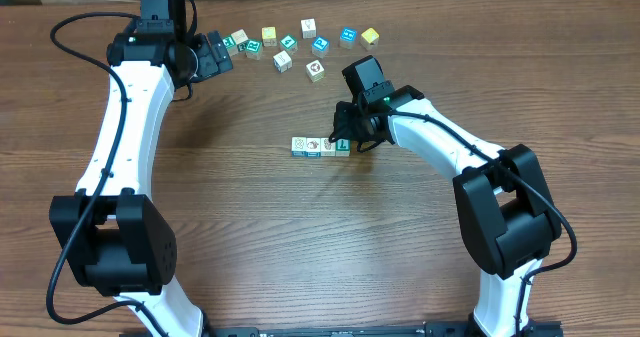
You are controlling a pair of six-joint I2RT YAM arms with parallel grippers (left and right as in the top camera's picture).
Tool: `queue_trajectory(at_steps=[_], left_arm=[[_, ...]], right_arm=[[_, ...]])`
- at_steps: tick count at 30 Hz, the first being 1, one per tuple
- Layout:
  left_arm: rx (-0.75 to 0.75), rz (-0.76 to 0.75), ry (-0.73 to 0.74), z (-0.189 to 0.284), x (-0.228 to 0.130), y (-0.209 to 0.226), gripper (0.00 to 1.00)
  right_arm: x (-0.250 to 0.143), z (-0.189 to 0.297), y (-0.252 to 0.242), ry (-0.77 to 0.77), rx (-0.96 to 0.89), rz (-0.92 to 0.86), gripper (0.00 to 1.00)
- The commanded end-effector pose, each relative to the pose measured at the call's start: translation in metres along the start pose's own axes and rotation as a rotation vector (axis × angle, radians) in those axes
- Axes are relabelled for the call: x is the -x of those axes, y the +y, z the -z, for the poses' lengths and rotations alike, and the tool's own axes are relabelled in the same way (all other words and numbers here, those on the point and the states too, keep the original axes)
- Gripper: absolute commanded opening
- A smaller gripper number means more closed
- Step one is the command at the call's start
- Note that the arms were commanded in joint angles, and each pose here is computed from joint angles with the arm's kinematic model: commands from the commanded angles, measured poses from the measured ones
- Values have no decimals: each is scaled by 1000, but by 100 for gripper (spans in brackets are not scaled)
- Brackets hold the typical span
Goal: Form a horizontal line
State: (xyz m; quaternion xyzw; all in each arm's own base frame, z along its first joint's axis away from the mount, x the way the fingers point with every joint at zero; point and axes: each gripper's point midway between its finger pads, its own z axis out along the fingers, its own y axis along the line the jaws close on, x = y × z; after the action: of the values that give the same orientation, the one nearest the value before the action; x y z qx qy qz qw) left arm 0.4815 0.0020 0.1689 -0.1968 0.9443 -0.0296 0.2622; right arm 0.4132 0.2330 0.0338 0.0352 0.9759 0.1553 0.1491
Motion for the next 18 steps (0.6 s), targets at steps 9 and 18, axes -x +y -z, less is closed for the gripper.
queue_trajectory(at_steps=[9,18], left_arm=[[-12,-11,-13,5,3,-4,100],[-12,-11,-13,5,3,-4,100]], right_arm=[[-12,-8,0,47,8,4,4],[-16,-7,-3,65,-3,1,4]])
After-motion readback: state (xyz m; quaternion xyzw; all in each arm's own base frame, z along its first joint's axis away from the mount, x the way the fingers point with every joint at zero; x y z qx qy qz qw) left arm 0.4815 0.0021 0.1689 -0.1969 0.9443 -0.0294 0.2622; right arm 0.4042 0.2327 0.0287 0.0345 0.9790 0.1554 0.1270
